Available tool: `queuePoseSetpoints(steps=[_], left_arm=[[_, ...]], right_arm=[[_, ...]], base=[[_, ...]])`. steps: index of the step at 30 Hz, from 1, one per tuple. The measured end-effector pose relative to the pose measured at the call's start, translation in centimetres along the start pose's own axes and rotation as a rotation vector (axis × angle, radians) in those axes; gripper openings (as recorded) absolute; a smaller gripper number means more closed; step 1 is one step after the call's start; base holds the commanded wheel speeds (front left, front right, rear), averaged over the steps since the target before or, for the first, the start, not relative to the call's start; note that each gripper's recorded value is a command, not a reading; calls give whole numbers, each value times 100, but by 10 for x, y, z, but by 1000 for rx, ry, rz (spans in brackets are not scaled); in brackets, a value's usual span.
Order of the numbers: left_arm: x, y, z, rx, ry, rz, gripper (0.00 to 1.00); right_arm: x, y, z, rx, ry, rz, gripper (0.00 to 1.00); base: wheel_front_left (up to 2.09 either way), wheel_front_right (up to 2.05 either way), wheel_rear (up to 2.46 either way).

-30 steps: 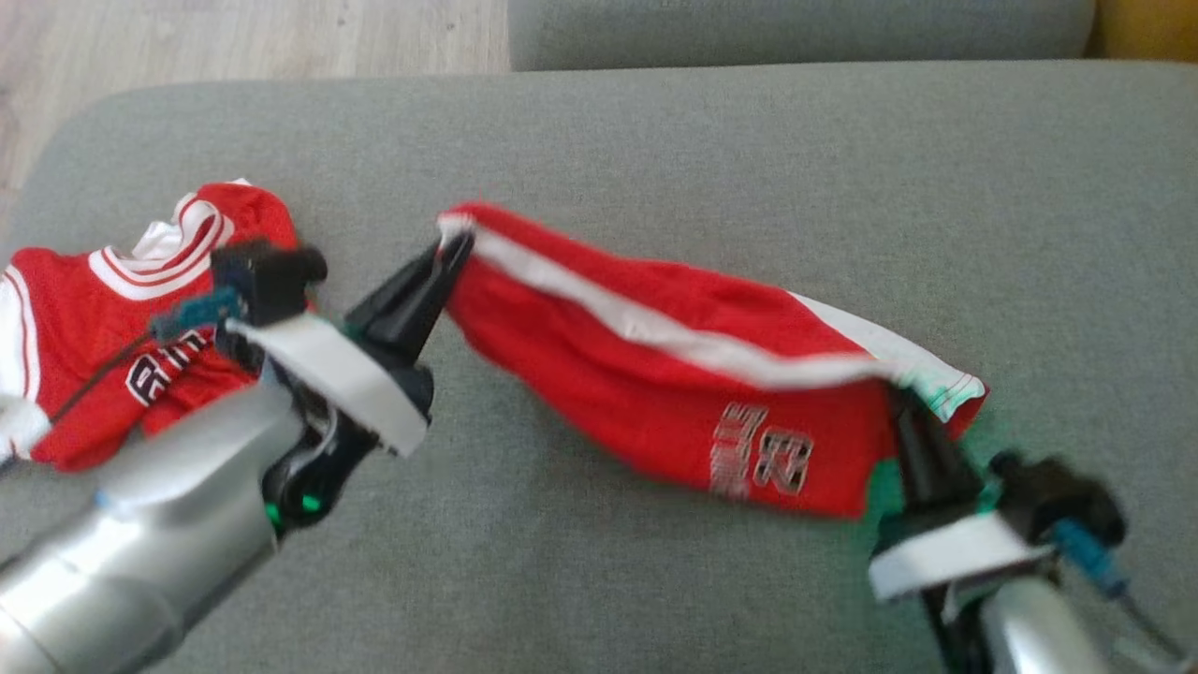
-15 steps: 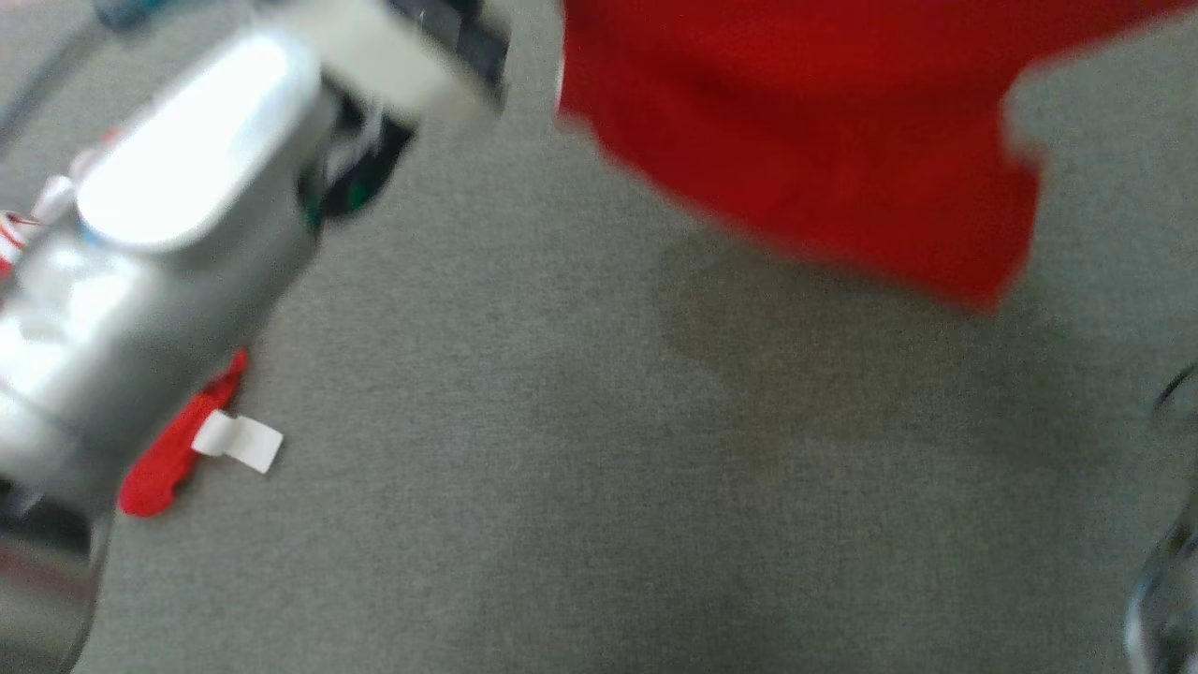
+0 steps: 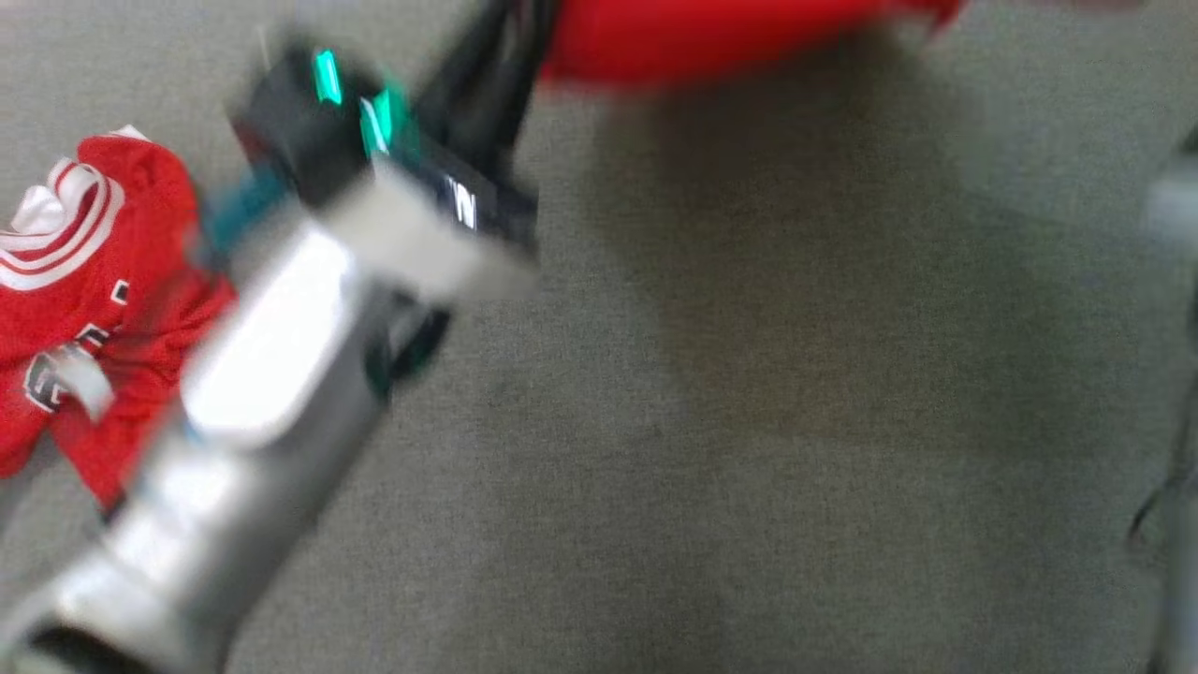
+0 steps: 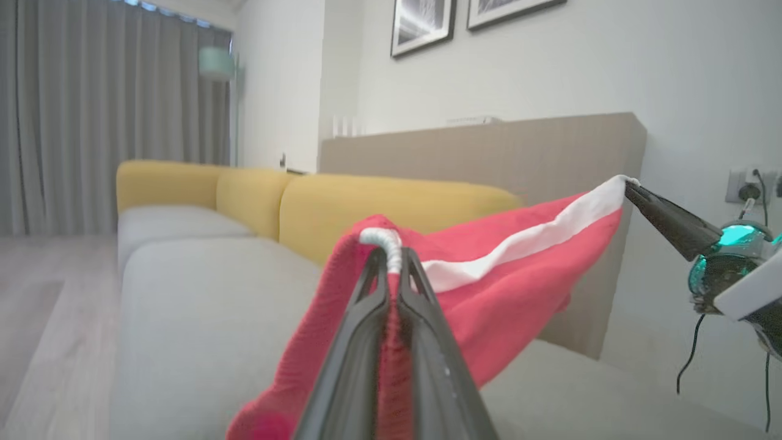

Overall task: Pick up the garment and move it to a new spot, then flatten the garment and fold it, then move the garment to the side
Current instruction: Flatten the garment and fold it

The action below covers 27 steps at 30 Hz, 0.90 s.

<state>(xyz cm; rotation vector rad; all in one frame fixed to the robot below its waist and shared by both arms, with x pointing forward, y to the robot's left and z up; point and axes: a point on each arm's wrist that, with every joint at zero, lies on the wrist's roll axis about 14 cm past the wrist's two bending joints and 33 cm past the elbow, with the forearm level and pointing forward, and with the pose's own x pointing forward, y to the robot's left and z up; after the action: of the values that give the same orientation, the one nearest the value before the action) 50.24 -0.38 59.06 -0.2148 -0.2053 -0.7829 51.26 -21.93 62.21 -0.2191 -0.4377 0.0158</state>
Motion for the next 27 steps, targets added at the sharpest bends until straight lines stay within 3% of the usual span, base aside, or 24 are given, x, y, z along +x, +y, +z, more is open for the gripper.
queuePoseSetpoints(steps=[5,13,17,27], left_arm=[[-49,-17,-53,-77,129,50,0],[-129,-71,-117,-184,320,69,0],[-143,-88,-122,-210,344,55,0],[-168,-121,-110,-268,331,52,0]], right_arm=[[-61,17,-41,82,176,-5,0],[-160,12,-58,152,368,-73,0],[-192,1,-49,143,421,-103,0],[-222,-14,-4,136,424,-140,0]], base=[[0,0,0],[0,0,0],[0,0,0],[0,0,0]])
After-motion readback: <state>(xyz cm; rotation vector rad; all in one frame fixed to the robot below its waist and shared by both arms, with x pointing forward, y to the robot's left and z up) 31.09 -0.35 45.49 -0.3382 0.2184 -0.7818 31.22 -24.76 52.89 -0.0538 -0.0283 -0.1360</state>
